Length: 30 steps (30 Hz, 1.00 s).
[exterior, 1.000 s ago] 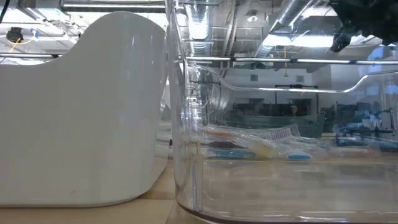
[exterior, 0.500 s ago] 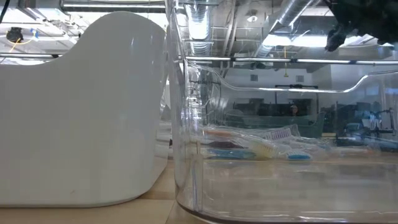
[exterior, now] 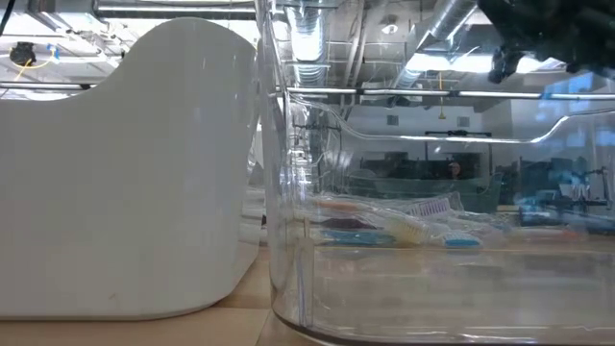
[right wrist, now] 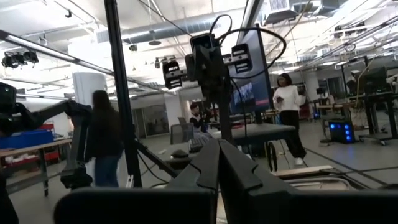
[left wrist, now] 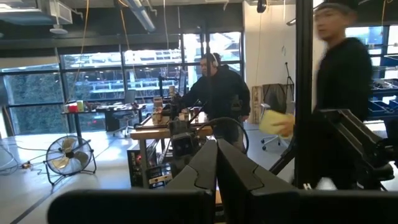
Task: Pick & Place Toothbrushes
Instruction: Put the orange toothbrush into the white bin
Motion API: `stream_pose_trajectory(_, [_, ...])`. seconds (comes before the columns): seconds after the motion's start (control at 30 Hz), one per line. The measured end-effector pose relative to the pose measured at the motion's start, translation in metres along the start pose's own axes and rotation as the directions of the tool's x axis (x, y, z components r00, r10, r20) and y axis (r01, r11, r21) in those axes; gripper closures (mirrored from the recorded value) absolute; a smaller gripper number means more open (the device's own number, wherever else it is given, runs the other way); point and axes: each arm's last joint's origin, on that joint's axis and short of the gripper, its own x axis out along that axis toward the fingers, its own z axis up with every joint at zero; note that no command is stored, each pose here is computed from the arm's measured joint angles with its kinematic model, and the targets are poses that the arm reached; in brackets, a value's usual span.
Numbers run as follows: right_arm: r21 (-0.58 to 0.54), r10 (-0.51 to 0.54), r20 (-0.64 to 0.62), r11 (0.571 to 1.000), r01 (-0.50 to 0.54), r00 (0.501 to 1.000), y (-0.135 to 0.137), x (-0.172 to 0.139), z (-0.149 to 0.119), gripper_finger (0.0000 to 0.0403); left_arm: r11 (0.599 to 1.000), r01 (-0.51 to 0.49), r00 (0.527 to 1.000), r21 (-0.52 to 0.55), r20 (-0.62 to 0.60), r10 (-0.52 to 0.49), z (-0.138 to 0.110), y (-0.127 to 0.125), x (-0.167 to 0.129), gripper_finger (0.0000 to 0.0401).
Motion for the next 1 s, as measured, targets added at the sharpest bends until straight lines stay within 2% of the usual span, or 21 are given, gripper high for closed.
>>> stream_pose_trajectory(0.27, [-0.003, -0.009, -0.056, 1.0, 0.009, 0.998, 0.001, 0.018, -0.002, 0.0403, 1.0, 0.0, 1.0, 0.0, -0.004, 0.0, 0.0, 0.0, 0.0, 0.0398])
stream_pose_trajectory(0.63, [-0.012, -0.034, -0.234, 0.999, 0.032, 0.972, -0.001, 0.053, -0.023, 0.0403, 1.0, 0.001, 1.0, 0.0, -0.01, -0.001, -0.001, 0.0, 0.0, 0.0398])
stream_pose_trajectory(1.0, [0.003, 0.02, -0.323, 1.0, -0.02, 0.946, 0.012, 0.081, -0.034, 0.0403, 1.0, 0.001, 1.0, 0.0, -0.014, -0.001, -0.001, 0.0, 0.0, 0.0398])
